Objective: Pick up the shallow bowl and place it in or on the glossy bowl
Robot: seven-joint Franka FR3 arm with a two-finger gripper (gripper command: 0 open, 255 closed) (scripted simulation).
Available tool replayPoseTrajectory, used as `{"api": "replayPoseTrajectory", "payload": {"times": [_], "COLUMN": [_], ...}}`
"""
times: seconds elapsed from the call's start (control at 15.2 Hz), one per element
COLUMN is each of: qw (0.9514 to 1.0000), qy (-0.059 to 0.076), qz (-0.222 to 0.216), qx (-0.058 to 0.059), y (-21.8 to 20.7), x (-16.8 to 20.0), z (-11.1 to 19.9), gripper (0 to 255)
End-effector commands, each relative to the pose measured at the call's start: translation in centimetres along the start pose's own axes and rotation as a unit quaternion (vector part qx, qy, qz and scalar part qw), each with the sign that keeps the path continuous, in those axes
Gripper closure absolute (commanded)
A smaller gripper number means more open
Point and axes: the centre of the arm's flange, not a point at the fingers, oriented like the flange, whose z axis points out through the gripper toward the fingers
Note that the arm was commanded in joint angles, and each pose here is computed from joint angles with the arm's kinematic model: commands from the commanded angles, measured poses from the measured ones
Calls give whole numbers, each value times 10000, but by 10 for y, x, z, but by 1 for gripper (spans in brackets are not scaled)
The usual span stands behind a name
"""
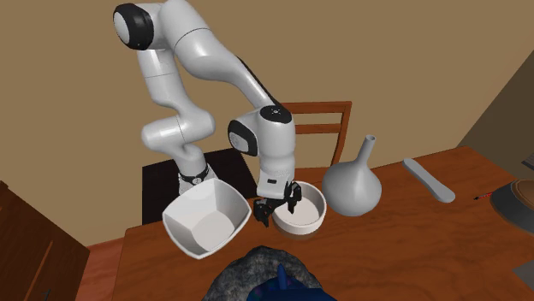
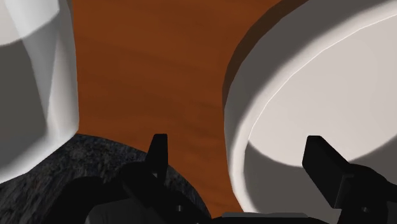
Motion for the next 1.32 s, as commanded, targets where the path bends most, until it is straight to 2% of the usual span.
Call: {"api": "replayPoseTrajectory", "payload": {"times": [0.0, 0.53, 1.25], "qw": [10000, 10000, 10000], "qy": [-68, -68, -68], "qz": [-2, -3, -3], "qx": [-7, -8, -8], "y": [1, -1, 1], "x": [-3, -2, 7], "z": [5, 5, -52], "gripper": [255, 255, 255]}}
